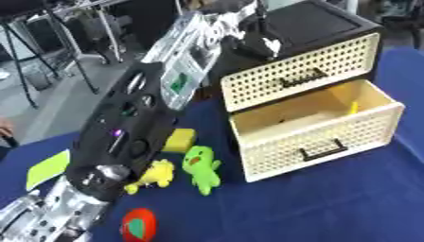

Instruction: Pick up objects from table and place into drawer.

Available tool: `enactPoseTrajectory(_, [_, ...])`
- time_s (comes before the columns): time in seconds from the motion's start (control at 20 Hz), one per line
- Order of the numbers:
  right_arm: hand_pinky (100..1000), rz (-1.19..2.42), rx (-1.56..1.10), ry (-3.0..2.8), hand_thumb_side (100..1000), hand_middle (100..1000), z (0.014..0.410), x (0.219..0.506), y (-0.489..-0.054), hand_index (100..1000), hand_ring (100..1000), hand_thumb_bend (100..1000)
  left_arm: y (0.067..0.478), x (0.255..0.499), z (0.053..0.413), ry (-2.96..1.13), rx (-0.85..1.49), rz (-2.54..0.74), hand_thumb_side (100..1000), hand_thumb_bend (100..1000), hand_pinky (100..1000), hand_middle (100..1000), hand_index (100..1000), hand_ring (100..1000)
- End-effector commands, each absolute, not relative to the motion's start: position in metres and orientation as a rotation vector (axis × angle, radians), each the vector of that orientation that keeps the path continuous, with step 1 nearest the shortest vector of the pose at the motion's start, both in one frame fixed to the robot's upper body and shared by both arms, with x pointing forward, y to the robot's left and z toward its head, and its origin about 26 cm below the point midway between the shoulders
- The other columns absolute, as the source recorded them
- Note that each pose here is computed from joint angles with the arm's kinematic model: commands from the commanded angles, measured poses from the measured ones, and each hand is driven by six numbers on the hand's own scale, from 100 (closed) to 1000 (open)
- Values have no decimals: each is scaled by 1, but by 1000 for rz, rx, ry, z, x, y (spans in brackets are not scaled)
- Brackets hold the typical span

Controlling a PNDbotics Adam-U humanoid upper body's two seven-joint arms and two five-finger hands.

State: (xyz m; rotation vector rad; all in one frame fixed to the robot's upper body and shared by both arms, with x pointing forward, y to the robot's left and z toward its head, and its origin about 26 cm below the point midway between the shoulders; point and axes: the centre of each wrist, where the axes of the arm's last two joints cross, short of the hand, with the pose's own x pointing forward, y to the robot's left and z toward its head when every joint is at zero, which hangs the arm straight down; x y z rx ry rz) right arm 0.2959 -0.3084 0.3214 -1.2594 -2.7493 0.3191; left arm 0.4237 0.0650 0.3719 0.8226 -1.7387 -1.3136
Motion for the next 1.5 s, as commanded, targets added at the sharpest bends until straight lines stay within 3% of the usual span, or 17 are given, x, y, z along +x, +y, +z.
enactPoseTrajectory(0.05, [411,312,-1280,-2775,799,494,330,291,-309,741,497,100,81,417,390,-1811,861,-1276,529,100,122,448,617,397])
enactPoseTrajectory(0.3, [411,309,-1293,-2763,801,494,328,290,-311,741,497,100,103,392,409,-2010,935,-1294,818,105,505,751,928,715])
enactPoseTrajectory(0.4, [412,308,-1301,-2759,802,495,327,290,-313,742,498,100,118,378,418,-2108,982,-1253,875,169,534,760,934,738])
enactPoseTrajectory(0.75, [410,307,-1328,-2751,804,496,327,289,-316,744,499,100,168,330,444,-2378,1219,-923,860,230,532,731,907,726])
enactPoseTrajectory(1.15, [409,340,-1360,-2739,818,499,328,288,-318,747,500,100,219,289,436,-2531,1296,-576,799,232,509,708,873,706])
enactPoseTrajectory(1.3, [411,373,-1372,-2727,827,501,330,288,-318,745,502,100,230,276,424,-2621,1238,-464,825,200,521,716,884,716])
enactPoseTrajectory(1.5, [416,504,-1384,-2685,874,513,333,287,-316,744,502,100,243,277,410,-2742,1134,-371,901,181,540,740,907,744])
